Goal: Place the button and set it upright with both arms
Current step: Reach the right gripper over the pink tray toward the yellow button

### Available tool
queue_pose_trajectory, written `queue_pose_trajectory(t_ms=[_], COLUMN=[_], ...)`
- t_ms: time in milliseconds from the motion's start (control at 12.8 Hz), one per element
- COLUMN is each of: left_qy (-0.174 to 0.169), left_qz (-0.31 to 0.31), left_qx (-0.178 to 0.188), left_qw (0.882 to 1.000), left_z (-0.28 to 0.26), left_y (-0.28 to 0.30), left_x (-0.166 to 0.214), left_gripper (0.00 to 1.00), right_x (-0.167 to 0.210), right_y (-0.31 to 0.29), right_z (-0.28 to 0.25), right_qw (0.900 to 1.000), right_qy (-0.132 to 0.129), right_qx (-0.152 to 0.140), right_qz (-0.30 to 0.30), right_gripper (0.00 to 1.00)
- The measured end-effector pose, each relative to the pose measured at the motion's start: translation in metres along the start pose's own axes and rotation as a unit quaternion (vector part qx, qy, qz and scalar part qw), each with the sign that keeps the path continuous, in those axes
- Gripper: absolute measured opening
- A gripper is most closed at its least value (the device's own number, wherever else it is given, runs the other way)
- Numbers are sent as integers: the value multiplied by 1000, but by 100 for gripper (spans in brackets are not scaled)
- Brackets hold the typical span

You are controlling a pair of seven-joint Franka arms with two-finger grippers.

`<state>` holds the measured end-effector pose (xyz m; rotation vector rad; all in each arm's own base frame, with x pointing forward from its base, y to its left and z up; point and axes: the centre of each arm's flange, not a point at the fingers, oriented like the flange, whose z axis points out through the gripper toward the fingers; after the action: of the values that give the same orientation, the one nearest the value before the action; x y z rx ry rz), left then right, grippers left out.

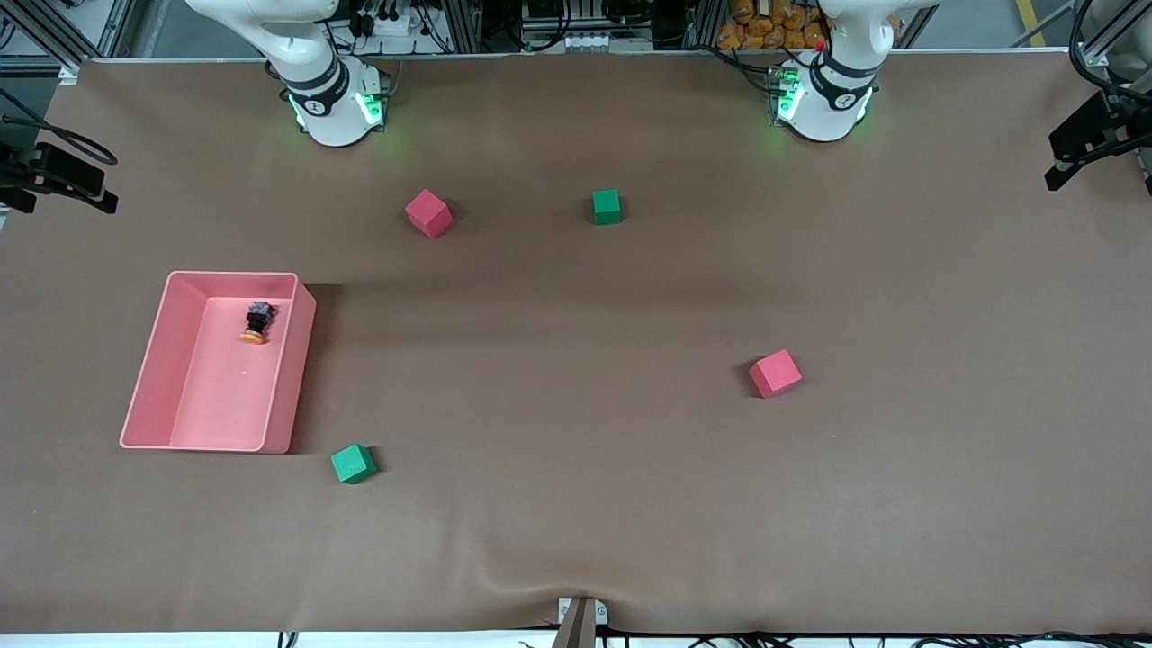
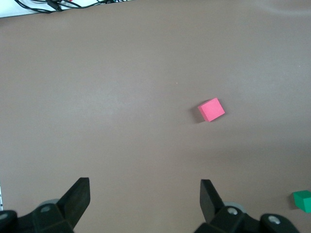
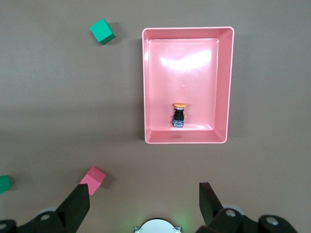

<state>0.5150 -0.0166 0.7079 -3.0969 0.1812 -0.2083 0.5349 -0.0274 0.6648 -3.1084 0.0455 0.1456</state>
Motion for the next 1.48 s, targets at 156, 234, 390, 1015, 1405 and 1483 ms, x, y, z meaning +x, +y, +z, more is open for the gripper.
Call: queue_pose_trajectory(t_ms=[156,234,390,1015,1405,1483], left_qy=[-2,-3,-8,-17,-18,-18], left_qz=[1,2,4,14,14,14], left_qx=[-1,-1,-2,-18,-19,-19], left_qw=[1000,1000,1000,1000,1000,1000], left_z=[1,2,5,16,18,18], left_y=[1,2,3,14,14,14], left_x=[1,1,1,8,9,9], left_gripper=[100,100,100,100,100,100], right_x=[0,0,0,6,38,42], right_y=[0,0,0,-5,-28,-32], right_z=[0,0,0,4,53,60], right_qw=[1000,1000,1000,1000,998,998], right_qy=[0,0,0,-2,-49,-56], right_qx=[0,0,0,0,-2,-3], right_qz=[0,0,0,-6,-26,-29], right_gripper=[100,100,100,100,100,100])
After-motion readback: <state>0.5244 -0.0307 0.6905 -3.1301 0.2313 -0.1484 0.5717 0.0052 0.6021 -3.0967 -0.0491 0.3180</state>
